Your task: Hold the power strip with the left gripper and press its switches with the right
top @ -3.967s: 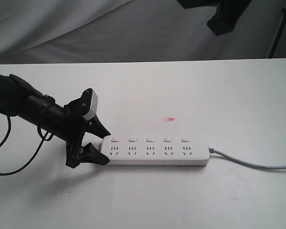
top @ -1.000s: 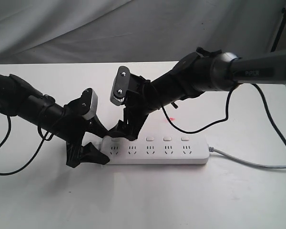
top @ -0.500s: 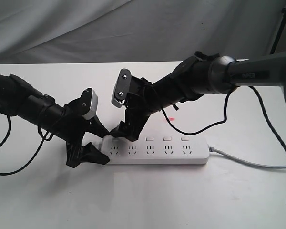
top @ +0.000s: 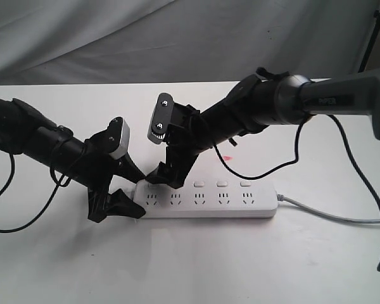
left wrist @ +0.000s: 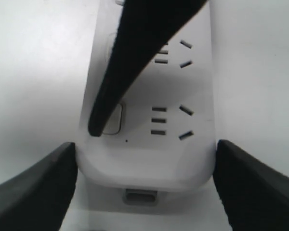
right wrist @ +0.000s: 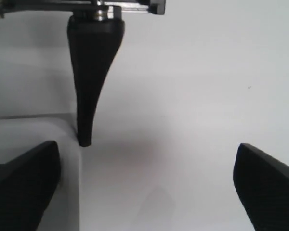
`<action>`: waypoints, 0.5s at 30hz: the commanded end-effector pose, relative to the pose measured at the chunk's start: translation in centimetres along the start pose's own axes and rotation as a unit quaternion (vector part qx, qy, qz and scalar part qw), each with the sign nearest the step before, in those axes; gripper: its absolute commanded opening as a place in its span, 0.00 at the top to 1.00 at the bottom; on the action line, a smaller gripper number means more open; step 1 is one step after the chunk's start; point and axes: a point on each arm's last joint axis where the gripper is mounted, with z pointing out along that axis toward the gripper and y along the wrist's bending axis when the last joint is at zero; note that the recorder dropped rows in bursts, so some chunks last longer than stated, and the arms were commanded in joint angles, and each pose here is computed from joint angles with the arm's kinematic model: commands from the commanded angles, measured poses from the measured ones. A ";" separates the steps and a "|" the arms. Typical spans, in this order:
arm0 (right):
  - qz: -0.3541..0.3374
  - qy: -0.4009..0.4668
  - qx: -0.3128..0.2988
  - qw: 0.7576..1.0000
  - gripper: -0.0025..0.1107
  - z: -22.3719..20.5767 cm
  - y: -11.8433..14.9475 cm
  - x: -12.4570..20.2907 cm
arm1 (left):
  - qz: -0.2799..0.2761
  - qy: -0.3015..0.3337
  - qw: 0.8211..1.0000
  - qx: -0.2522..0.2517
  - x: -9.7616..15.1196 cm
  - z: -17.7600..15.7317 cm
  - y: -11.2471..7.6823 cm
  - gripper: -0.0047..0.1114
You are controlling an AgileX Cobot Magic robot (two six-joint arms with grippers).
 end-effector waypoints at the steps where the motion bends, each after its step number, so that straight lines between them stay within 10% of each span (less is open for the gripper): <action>1: -0.034 0.037 -0.005 0.999 0.19 1.1 0.4 1.5 | -0.001 0.002 1.000 -0.009 0.0 0.2 0.3 0.96; 15: -0.075 0.076 -0.030 0.994 0.19 1.9 1.8 1.3 | -0.001 0.002 1.000 -0.009 0.0 0.2 0.3 0.96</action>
